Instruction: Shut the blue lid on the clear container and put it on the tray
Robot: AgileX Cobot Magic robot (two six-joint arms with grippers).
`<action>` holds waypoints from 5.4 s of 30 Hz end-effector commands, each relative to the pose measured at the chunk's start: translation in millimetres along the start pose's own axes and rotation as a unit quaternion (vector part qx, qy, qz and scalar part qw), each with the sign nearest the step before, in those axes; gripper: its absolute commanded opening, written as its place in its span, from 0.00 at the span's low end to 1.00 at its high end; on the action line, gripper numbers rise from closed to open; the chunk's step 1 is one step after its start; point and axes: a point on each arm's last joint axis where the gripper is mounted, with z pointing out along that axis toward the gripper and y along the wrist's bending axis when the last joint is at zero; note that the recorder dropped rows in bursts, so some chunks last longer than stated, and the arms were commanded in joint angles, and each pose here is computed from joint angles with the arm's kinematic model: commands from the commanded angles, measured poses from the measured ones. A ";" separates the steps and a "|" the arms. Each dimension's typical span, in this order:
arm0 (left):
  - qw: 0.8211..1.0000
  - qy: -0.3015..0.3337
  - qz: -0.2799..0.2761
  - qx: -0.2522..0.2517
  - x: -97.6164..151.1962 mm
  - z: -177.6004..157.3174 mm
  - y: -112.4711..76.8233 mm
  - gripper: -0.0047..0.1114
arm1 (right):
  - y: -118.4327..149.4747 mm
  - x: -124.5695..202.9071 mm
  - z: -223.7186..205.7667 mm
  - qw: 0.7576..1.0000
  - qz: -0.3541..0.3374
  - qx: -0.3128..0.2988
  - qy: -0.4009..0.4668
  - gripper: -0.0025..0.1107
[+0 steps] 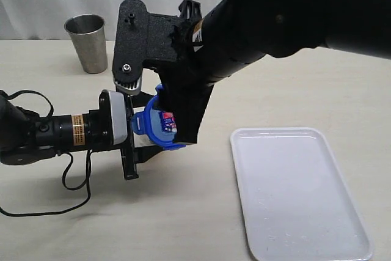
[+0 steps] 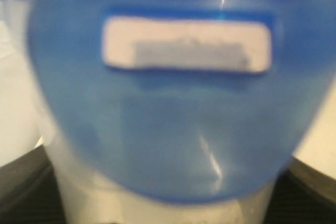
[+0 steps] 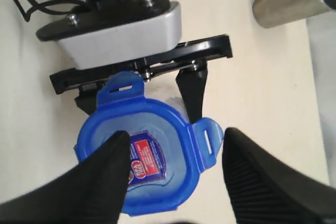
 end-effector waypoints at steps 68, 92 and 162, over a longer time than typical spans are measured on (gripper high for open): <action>0.976 0.022 -0.215 -0.033 3.5 3.8 11.1 0.04 | -47.6 9.4 14.7 0.877 0.477 -0.047 0.001 0.43; 0.976 0.022 -0.215 -0.033 3.5 3.8 11.1 0.04 | -22.1 5.1 74.8 0.898 0.432 -0.011 0.079 0.32; 0.969 -0.059 -0.238 -0.004 -44.1 -6.2 33.8 0.04 | 1.4 113.7 -60.7 0.846 0.483 0.182 -0.132 0.06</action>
